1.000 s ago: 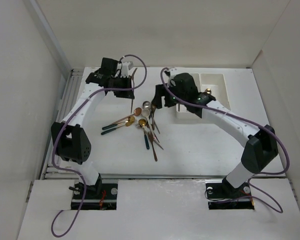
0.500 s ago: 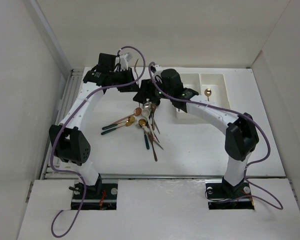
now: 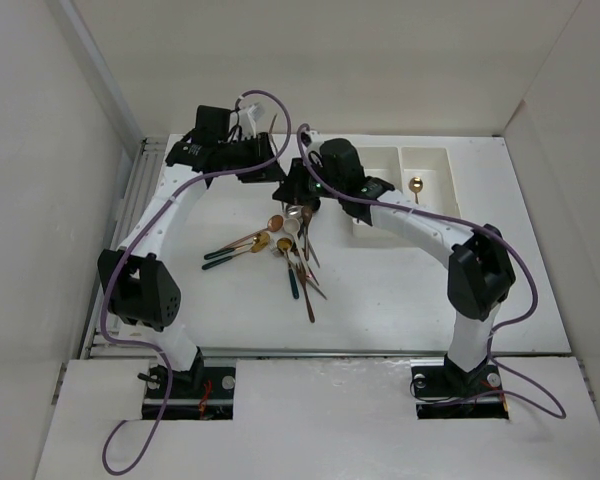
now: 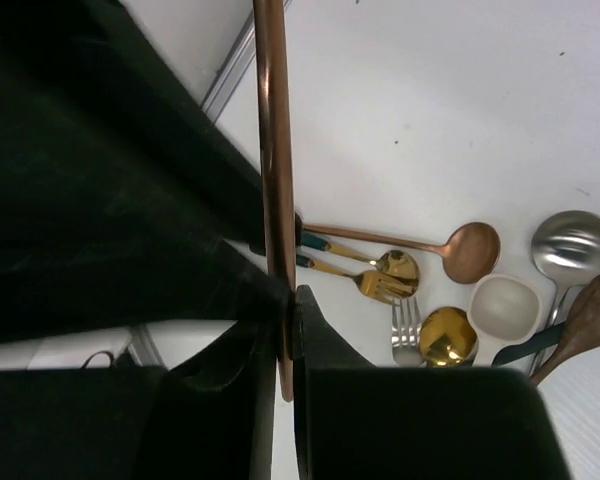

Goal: Sort the eating utensils into containers

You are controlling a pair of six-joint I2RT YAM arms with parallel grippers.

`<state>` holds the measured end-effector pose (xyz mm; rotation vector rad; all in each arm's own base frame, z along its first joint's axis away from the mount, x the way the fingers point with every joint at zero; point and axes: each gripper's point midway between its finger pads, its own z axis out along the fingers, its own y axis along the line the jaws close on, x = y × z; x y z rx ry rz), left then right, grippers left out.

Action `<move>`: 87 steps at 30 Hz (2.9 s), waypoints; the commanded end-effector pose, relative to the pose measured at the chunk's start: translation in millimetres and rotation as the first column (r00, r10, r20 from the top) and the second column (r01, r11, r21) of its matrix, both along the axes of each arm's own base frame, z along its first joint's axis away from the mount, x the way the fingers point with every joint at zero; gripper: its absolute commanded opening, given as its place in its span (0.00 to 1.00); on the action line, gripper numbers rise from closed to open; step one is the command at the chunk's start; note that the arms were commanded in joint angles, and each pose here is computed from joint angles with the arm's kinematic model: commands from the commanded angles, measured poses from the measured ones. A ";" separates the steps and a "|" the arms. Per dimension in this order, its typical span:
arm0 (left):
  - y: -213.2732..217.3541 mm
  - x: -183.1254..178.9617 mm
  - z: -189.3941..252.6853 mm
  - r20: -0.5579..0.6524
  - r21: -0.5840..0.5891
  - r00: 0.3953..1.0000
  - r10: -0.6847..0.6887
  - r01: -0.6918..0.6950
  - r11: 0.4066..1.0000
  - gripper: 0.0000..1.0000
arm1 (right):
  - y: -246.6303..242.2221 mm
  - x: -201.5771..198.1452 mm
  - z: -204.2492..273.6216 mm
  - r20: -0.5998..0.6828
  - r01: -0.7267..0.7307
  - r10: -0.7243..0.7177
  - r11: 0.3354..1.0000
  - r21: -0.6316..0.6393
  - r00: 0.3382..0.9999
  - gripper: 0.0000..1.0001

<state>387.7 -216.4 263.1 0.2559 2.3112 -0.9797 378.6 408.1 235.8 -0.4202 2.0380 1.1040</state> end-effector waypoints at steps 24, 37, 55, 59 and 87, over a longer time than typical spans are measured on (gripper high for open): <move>124.3 10.4 -167.6 0.031 0.806 0.917 -0.398 0.213 0.553 0.54 | -268.5 80.2 -113.4 0.006 0.537 -0.663 0.600 -0.594 0.748 0.00; 125.7 -3.8 -222.8 -0.109 0.818 0.898 -0.426 0.324 0.474 0.49 | -260.8 80.3 -131.6 -0.049 0.483 -0.643 0.620 -0.618 0.764 0.40; 111.1 -8.4 -273.5 -0.205 0.817 0.922 -0.329 0.346 0.461 0.00 | -257.4 71.8 -102.6 -0.020 0.510 -0.631 0.645 -0.568 0.776 0.40; 116.0 -2.4 -257.4 -0.190 0.785 0.941 -0.280 0.317 0.532 0.00 | -255.0 68.3 -94.1 -0.008 0.515 -0.627 0.646 -0.563 0.779 0.40; -5.2 28.7 58.1 0.200 -0.133 0.978 0.059 -0.033 0.991 0.00 | -4.7 11.6 75.7 0.125 0.010 -0.027 0.990 0.140 0.992 0.83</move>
